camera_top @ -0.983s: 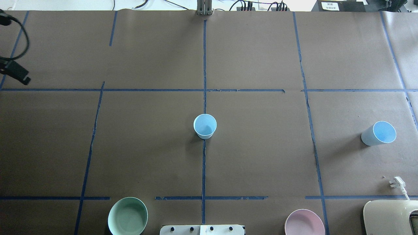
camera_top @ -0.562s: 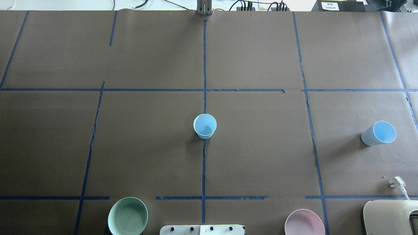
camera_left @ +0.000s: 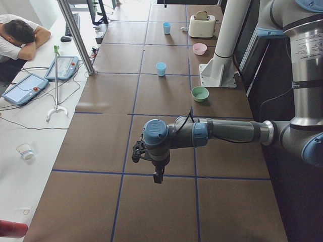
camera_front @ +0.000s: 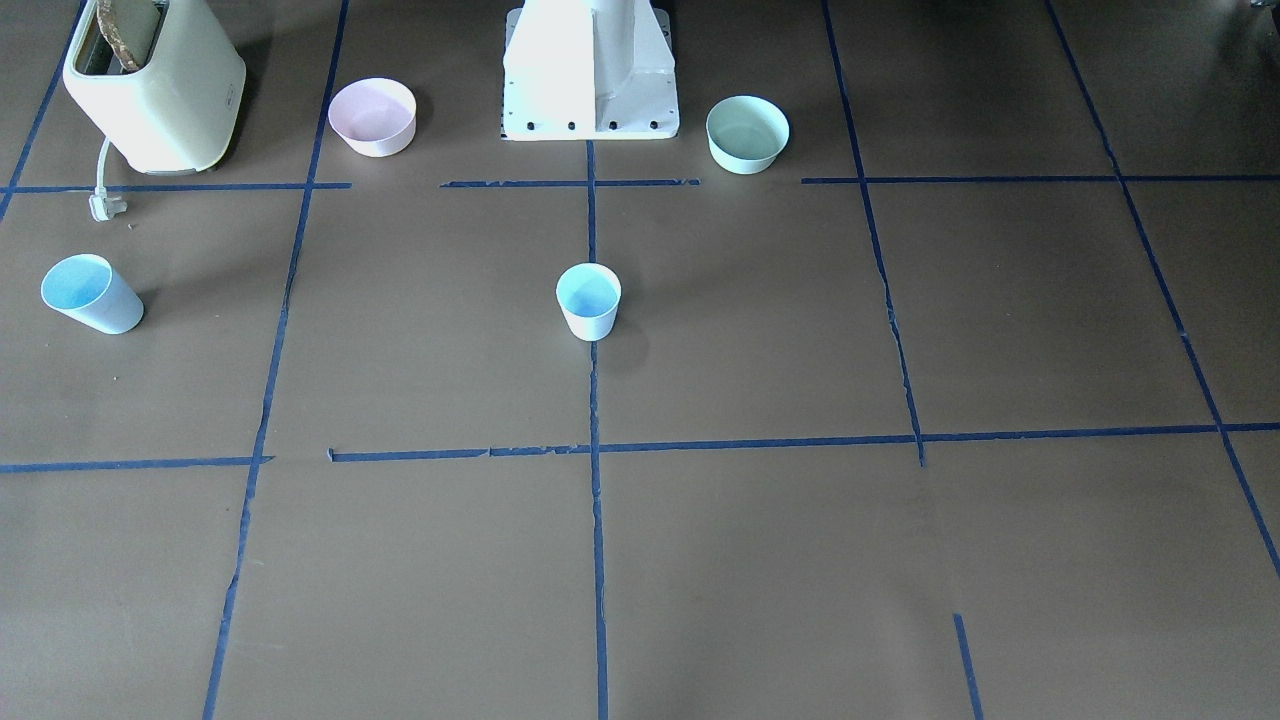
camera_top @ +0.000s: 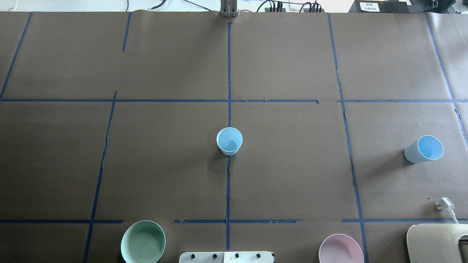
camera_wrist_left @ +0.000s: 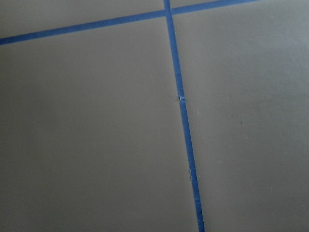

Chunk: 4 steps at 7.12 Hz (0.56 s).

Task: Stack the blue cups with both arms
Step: 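Move the right gripper toward the other light blue cup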

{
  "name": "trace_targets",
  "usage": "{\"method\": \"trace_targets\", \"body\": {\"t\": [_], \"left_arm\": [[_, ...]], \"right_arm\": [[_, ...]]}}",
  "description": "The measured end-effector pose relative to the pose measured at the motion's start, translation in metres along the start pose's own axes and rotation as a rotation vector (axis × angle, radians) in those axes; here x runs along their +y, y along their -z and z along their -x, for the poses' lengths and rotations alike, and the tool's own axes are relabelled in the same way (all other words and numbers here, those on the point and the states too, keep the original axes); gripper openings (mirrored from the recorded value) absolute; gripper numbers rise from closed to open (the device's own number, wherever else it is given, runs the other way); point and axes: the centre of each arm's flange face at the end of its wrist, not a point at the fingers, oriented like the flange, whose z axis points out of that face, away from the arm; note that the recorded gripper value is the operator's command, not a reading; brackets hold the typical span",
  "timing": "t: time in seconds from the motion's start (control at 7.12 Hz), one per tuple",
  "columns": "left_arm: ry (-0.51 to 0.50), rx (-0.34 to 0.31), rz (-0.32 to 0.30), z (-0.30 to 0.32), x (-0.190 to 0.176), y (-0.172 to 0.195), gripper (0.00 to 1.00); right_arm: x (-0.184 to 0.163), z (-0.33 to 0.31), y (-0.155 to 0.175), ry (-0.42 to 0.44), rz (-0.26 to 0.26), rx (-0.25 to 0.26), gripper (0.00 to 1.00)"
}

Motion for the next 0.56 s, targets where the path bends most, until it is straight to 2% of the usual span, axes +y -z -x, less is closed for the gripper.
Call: {"method": "trace_targets", "body": {"t": [0.56], "left_arm": [[-0.009, -0.002, -0.011, -0.003, 0.001, 0.004, 1.00]], "right_arm": [[0.015, 0.031, -0.065, -0.047, -0.064, 0.030, 1.00]]}}
